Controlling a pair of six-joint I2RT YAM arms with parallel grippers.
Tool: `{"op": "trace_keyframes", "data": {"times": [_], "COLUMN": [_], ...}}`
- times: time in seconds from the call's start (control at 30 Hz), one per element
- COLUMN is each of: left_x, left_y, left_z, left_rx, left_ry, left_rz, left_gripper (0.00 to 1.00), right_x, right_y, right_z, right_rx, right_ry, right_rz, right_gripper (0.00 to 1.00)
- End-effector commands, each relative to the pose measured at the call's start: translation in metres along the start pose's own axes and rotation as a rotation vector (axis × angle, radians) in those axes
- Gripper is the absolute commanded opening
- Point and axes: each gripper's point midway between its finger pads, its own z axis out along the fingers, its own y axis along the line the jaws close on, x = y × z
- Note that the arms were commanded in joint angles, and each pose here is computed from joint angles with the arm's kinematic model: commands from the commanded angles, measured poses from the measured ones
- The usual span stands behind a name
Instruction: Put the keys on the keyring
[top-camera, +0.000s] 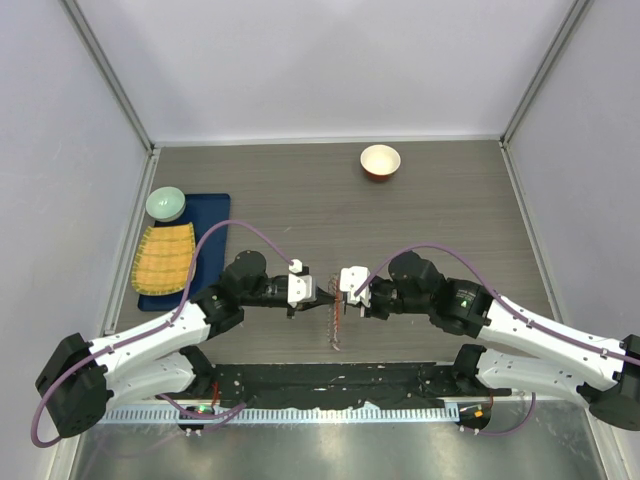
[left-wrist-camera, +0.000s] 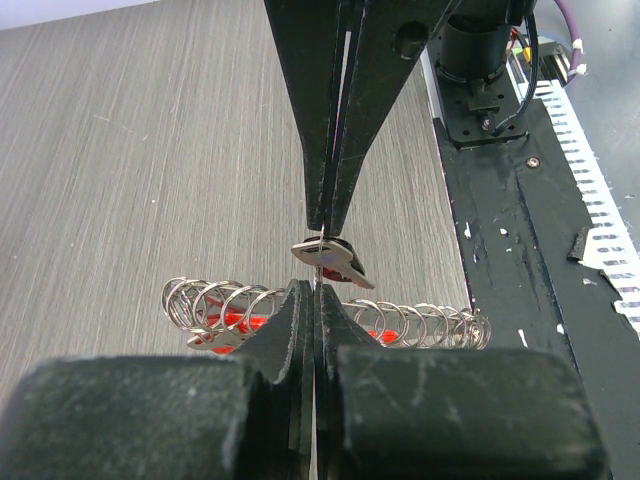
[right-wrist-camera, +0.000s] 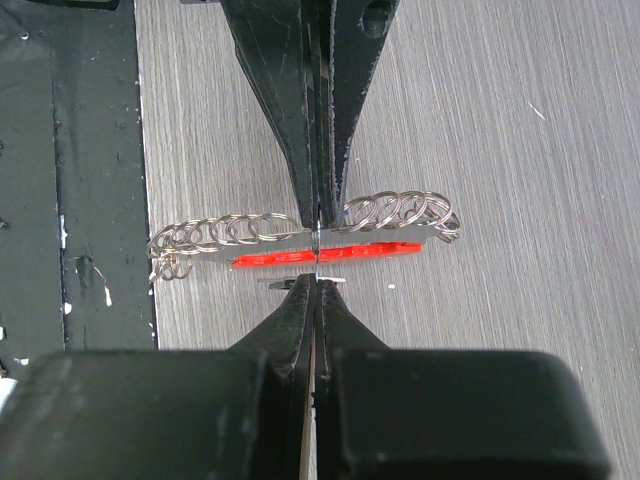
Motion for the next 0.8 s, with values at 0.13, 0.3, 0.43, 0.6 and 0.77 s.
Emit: {"op": "trace_keyframes", "data": {"times": [0.13, 0.3, 0.43, 0.6, 0.77], "left_x": [-0.0328, -0.0337, -0.0335, -0.0334, -0.0331], "left_y": [0.0129, 0.0124, 0.0117, 0.0115, 0.0109], "left_z": [0.0012, 0.0010, 0.0011, 0.0013, 0.0016], "left_rx": [-0.029, -0.026, -0.024, -0.022, -0.019], "left_ry": [-0.074, -0.077, -0.078, -0.079, -0.078], "left_rz": [0.067, 0.067, 0.066, 0.065, 0.062], "left_gripper": [0.00, 0.00, 0.00, 0.00, 0.00], "right_x": [-0.0091, -0.0077, -0.0070, -0.0073, -0.0077], "right_y": [-0.0037, -0.0039, -0.0036, -0.0033, -0.0032], "right_z": [0.0006, 0.0025, 0.0027, 0.0031, 0.0032], "right_rx": [0.015, 0.013, 0.012, 0.009, 0.008], "right_ry": [-0.025, -0.016, -0.013, -0.014, -0.016], "right_rz": [-0.008, -0.007, -0.005, -0.006, -0.005], "right_gripper": [0.01, 0.01, 0.01, 0.01, 0.01]}}
